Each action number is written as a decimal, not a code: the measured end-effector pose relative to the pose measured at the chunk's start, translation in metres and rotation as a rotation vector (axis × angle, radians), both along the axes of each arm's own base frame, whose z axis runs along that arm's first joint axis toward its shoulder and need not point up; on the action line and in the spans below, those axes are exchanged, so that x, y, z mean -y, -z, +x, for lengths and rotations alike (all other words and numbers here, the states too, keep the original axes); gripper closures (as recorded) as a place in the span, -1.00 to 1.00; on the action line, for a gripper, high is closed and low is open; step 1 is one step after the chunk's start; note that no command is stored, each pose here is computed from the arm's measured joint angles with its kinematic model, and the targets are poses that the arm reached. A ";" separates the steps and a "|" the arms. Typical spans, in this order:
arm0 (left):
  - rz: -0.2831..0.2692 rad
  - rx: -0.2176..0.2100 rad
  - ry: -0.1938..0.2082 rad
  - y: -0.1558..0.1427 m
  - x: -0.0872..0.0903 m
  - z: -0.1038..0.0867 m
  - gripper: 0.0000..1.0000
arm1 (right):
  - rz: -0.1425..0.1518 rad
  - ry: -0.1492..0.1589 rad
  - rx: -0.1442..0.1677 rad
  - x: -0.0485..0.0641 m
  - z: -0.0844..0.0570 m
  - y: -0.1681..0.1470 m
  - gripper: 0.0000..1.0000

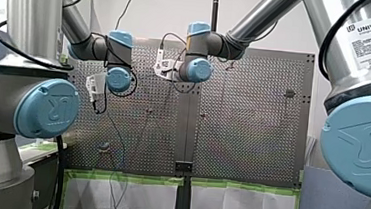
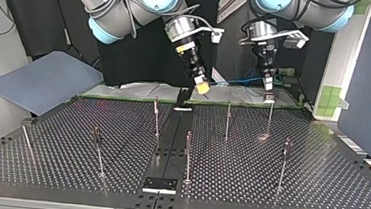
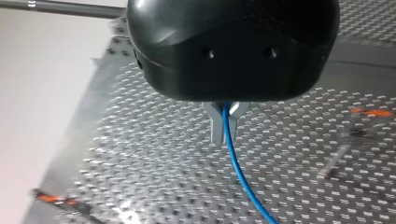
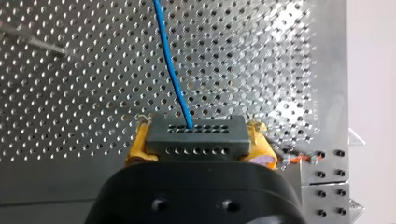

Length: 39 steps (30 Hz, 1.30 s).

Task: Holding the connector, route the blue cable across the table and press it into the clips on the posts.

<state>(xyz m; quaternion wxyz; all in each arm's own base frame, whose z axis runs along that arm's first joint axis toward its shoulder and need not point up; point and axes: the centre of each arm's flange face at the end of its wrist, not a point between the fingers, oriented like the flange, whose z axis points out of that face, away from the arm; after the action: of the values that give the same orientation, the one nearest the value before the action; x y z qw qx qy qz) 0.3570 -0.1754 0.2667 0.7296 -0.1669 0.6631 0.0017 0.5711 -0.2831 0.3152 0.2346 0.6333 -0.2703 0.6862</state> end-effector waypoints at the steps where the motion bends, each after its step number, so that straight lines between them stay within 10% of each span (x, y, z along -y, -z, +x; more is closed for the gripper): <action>1: -0.009 0.010 -0.001 -0.005 -0.002 0.002 1.00 | 0.002 0.000 0.002 -0.001 0.001 -0.003 1.00; 21: -0.073 0.056 -0.034 -0.055 -0.032 0.029 1.00 | 0.048 -0.039 0.038 -0.003 0.026 -0.073 1.00; 39: -0.073 0.124 -0.028 -0.117 -0.042 0.055 1.00 | 0.126 -0.063 0.021 0.017 0.043 -0.098 1.00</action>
<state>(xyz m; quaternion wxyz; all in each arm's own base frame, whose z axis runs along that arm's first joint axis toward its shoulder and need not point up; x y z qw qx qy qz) 0.4117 -0.1330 0.3841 0.7626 -0.2022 0.6140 -0.0226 0.6142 -0.2996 0.4133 0.1699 0.6477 -0.2954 0.6815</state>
